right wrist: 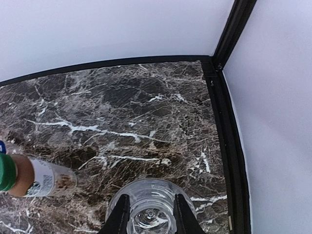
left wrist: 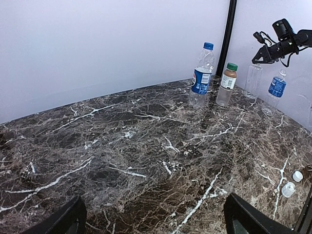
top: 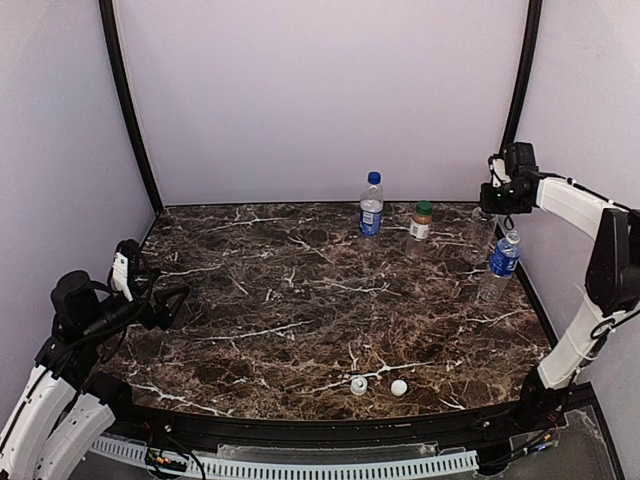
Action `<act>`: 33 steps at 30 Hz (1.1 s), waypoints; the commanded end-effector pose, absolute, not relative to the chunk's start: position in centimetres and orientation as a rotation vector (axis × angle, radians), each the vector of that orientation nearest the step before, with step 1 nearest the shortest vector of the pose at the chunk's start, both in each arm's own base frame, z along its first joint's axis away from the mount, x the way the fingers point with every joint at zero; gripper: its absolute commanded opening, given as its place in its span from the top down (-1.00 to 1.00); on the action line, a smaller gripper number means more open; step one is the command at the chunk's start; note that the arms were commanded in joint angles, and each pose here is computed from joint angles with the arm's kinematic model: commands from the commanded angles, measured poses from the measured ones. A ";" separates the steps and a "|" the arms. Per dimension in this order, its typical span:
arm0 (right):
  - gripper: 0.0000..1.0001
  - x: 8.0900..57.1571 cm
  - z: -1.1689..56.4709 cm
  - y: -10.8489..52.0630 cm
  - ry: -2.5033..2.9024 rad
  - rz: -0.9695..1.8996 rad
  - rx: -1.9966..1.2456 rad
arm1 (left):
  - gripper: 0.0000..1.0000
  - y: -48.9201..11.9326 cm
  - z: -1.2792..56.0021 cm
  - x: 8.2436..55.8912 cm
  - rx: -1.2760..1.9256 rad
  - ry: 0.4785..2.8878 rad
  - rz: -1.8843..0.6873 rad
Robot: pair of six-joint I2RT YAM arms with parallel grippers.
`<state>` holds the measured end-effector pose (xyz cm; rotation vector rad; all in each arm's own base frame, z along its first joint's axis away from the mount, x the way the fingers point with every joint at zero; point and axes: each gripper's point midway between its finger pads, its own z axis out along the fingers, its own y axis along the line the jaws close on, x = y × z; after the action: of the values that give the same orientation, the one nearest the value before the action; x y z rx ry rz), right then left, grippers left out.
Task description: Unscrew the bottle caps
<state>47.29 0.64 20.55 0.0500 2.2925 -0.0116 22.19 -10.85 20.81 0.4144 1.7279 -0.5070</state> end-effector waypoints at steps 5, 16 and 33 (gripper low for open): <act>1.00 50.5 21.5 -2.5 2.192 -0.042 0.086 | -0.97 -10.9 20.8 22.3 0.411 1.711 -0.523; 1.00 50.2 18.7 -2.9 2.237 -0.043 0.098 | -0.97 -10.8 20.9 22.3 0.408 1.704 -0.522; 0.61 49.8 16.4 -3.2 2.293 -0.047 0.113 | -0.97 -10.8 21.1 22.3 0.410 1.696 -0.525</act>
<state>50.03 -3.03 17.75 0.1088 2.2617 -0.0492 22.29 -10.67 21.14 0.4103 1.7078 -0.5065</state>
